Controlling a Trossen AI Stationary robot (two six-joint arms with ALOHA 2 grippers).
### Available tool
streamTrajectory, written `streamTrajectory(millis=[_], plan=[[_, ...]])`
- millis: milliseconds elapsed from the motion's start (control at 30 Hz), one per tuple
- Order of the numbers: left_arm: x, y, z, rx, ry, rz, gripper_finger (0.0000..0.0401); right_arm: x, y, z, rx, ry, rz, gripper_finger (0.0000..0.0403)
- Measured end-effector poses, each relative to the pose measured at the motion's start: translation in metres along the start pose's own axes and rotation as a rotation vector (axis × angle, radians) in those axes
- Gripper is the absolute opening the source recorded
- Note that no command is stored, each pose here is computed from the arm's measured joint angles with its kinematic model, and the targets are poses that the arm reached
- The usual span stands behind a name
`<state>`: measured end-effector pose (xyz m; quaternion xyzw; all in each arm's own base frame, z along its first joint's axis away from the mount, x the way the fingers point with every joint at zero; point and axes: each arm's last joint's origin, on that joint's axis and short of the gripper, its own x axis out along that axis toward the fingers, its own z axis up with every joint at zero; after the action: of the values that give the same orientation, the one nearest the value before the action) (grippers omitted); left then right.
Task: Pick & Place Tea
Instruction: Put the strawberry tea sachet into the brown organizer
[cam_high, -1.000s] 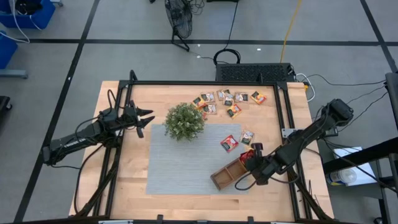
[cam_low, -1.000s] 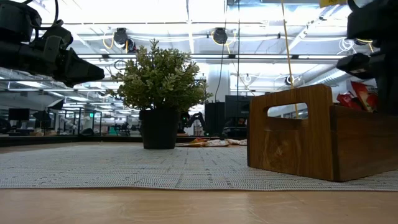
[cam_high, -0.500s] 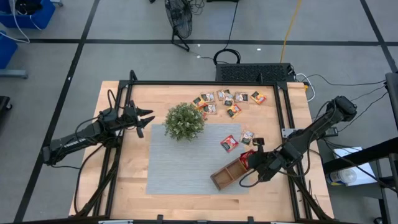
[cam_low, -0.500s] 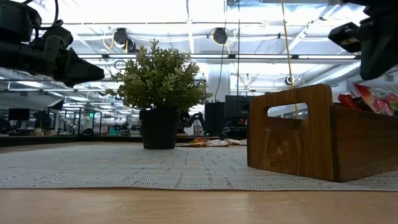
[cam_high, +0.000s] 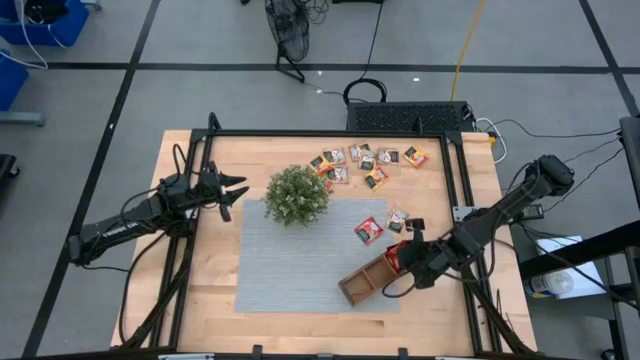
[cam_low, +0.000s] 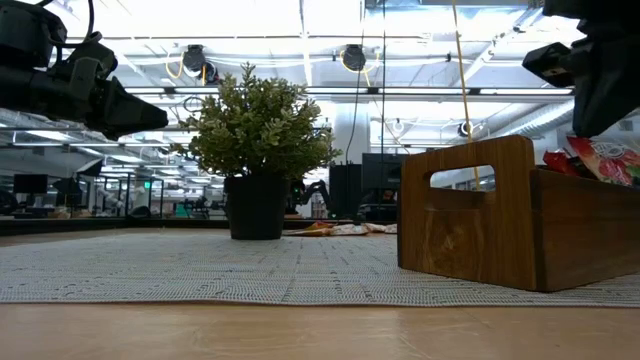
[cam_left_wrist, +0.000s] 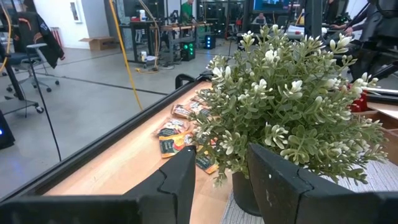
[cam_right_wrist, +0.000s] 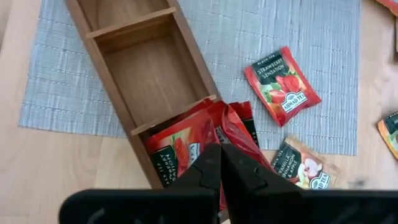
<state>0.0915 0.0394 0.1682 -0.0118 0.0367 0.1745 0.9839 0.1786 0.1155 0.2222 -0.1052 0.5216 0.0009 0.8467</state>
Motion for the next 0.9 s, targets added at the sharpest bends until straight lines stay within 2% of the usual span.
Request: streamTrajectory(millis=[167,500,633,900], plan=[[0.000,0.000,0.000,0.000,0.000,0.000,0.0147,0.008,-0.002,-0.002,0.031,0.024,0.064,0.0000],[0.000,0.000,0.000,0.000,0.000,0.000,0.0147,0.011,-0.001,-0.004,0.051,0.024,0.069,0.0000],[0.000,0.000,0.000,0.000,0.000,0.000,0.0147,0.004,0.000,0.006,0.059,-0.030,0.089,0.0000],[0.000,0.000,0.000,0.000,0.000,0.000,0.0147,0.002,-0.004,0.027,-0.038,-0.197,0.111,0.0000]])
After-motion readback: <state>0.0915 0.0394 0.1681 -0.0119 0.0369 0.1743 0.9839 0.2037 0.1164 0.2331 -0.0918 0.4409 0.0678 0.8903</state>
